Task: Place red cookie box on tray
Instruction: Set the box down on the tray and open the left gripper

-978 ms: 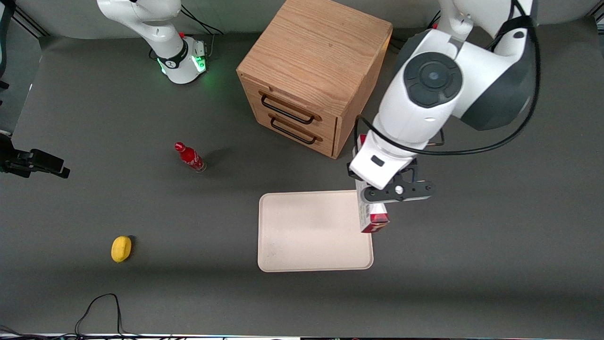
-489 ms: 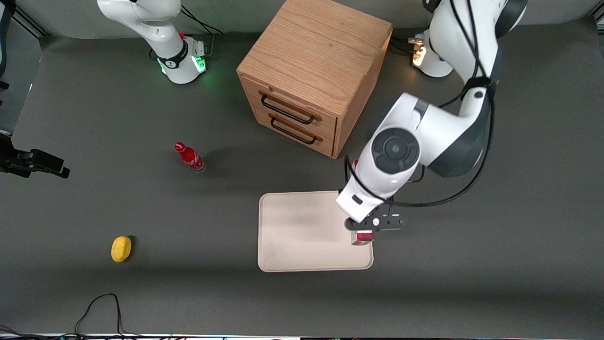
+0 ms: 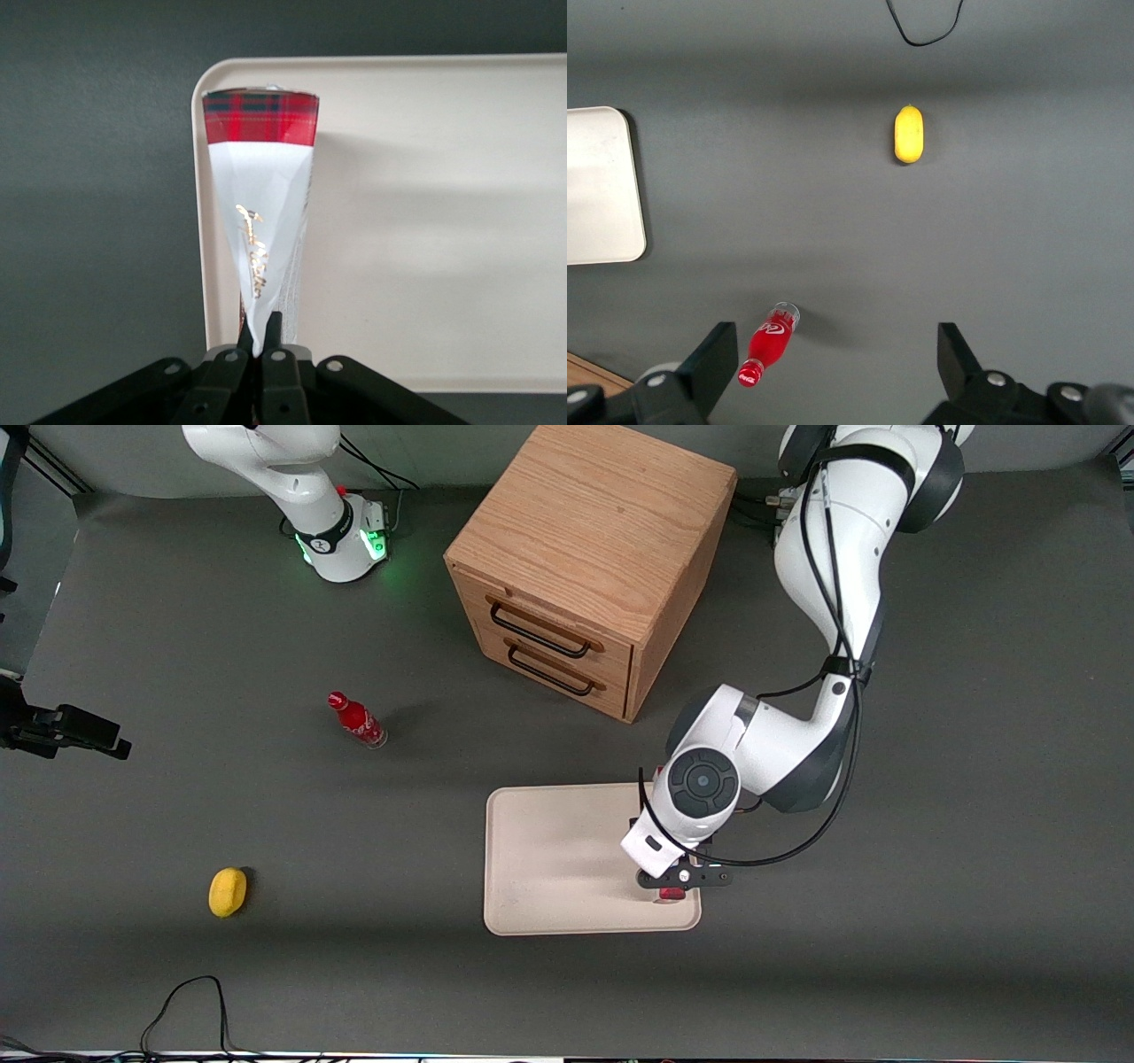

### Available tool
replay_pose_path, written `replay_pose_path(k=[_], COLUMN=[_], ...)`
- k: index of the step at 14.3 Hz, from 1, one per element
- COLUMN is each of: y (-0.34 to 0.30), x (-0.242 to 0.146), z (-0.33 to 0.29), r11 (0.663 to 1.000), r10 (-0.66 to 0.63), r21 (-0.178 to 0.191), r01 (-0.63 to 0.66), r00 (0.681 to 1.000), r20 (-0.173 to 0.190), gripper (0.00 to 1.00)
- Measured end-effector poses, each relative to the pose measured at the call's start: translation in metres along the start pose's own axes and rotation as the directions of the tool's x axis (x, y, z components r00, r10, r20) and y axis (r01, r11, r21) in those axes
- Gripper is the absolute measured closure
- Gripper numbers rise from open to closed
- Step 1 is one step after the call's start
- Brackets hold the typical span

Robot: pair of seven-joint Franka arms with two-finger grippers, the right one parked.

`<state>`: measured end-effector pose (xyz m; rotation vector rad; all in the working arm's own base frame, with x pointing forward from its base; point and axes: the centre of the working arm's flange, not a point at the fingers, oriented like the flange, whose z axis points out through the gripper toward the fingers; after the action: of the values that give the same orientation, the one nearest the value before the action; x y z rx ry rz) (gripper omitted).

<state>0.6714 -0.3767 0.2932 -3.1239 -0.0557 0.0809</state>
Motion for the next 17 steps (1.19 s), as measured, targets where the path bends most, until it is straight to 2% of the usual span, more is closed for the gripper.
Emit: replay_pose_path(k=[3,9,12,14,17], y=[-0.006,-0.004,-0.004,-0.005,-0.006], x=[0.002,0.009,0.010,0.010,0.011], z=[0.022,0.034,0.035,0.036,0.036], r11=[1.000,1.000,1.000,1.000,1.000], r10=[-0.007,-0.023,-0.025,-0.019,-0.018], r21=[0.013,-0.010,-0.009,0.004,0.007], r01=[0.007,0.023,0.024,0.019,0.019], r00=[1.000,1.000,0.999,0.999,0.999], r20=[0.022,-0.019,-0.023,-0.031,-0.034], gripper=[0.98,0.98,0.98,0.82,0.50])
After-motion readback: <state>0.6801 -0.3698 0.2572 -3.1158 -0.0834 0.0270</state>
